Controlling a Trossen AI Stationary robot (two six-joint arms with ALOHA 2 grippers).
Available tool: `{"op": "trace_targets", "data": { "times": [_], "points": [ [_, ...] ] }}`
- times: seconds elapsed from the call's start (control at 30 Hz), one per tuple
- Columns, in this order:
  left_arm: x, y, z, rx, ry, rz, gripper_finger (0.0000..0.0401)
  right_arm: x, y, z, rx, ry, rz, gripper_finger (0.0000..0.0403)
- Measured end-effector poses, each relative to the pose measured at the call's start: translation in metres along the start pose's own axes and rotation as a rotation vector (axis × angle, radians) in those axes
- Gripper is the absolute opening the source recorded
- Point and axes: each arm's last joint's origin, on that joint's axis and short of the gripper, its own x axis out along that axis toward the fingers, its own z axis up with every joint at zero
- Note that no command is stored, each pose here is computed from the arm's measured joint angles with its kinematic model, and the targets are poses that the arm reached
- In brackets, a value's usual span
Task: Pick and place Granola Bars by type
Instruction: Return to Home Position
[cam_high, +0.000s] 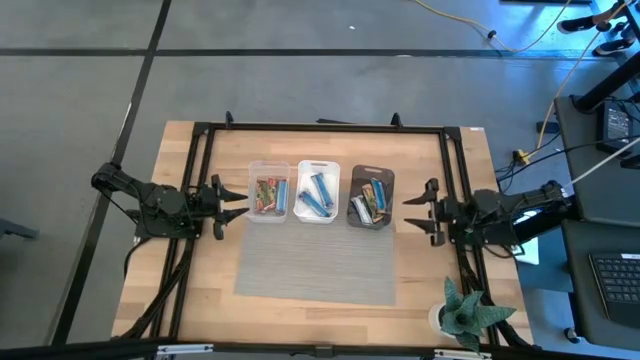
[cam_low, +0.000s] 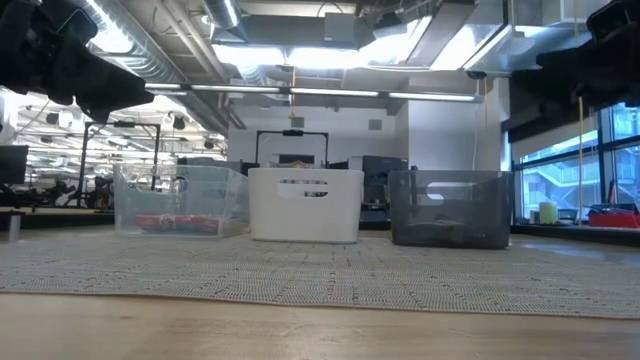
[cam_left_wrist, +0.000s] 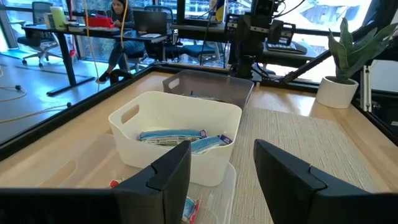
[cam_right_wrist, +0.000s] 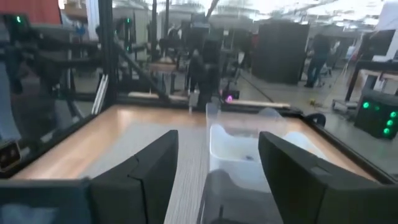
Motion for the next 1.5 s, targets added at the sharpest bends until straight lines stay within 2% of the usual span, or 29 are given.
{"op": "trace_targets", "data": {
  "times": [0.33, 1.5],
  "points": [
    [0.0000, 0.0000, 0.0000, -0.001, 0.000, -0.001, 0.0169, 0.0000, 0.0004, -0.0009, -0.059, 0.009, 0.011, 0.0226],
    [0.0000, 0.0000, 0.0000, -0.001, 0.000, 0.000, 0.0169, 0.0002, 0.0005, -0.0013, -0.061, 0.013, 0.011, 0.0226]
  ]
}}
